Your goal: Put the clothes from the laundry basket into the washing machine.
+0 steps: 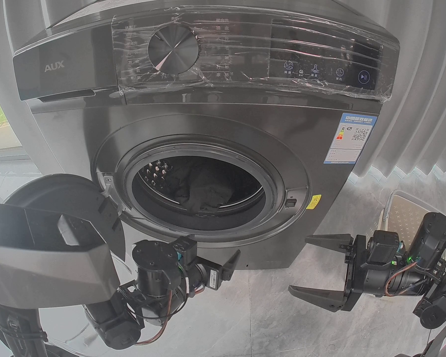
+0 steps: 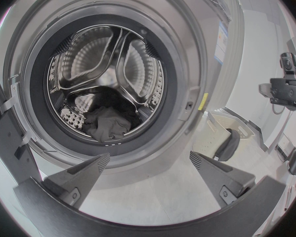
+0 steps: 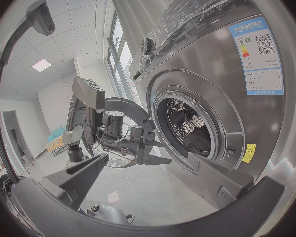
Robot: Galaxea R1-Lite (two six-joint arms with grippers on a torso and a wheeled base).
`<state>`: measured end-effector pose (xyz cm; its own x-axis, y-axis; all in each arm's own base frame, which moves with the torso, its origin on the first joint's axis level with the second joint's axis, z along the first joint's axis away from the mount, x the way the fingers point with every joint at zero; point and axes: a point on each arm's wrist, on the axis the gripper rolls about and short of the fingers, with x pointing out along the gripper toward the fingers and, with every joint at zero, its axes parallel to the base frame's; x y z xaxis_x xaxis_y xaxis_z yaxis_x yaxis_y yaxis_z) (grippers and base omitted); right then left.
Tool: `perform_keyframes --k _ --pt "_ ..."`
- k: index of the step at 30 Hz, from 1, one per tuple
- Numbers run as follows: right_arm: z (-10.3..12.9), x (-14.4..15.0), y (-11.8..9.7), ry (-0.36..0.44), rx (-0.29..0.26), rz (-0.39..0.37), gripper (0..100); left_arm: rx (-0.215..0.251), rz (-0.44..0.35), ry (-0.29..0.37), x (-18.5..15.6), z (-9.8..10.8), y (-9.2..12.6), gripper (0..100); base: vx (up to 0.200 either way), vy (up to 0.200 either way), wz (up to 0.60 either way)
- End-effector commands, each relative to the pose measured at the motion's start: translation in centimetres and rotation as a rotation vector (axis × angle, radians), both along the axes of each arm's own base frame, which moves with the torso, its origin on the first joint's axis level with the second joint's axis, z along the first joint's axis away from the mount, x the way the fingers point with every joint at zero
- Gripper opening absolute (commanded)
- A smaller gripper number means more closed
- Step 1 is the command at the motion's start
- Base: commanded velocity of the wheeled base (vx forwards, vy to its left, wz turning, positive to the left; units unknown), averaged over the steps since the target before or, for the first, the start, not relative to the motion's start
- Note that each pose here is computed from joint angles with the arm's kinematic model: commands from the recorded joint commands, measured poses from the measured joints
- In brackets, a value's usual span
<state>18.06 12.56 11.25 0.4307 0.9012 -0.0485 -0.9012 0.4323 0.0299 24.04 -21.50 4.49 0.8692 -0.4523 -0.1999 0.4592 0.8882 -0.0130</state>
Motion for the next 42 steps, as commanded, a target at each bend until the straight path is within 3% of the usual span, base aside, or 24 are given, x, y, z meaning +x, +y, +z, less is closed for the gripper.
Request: perform_keyframes --k 1,8,20,25,34,35,42 --pt "0.0 0.0 0.1 0.000 0.000 0.003 100 -0.001 0.094 -0.012 4.0 -1.2 0.9 100 0.000 0.000 0.00" --pt "-0.1 0.0 0.1 0.002 -0.001 0.002 100 0.040 0.169 0.010 9.4 -4.0 1.1 100 0.000 0.000 0.00" --pt "-0.1 0.0 0.0 0.006 -0.001 -0.002 100 0.060 0.246 0.000 17.0 -6.6 0.8 100 0.000 0.000 0.00" --pt "-0.1 0.0 0.0 0.006 -0.001 0.000 100 0.078 0.279 -0.001 19.0 -7.4 1.7 100 0.000 0.000 0.00" --pt "-0.1 0.0 0.0 0.007 -0.002 0.000 100 0.070 0.305 -0.016 21.0 -7.7 2.2 100 0.000 0.000 0.00" --pt "-0.1 0.0 0.0 0.007 -0.002 0.000 100 0.068 0.305 -0.020 21.2 -7.7 2.2 0 0.000 0.000 0.00" --pt "0.0 0.0 0.0 0.004 0.000 0.000 100 0.062 0.302 -0.028 21.3 -7.7 1.9 0 0.000 0.000 0.00"
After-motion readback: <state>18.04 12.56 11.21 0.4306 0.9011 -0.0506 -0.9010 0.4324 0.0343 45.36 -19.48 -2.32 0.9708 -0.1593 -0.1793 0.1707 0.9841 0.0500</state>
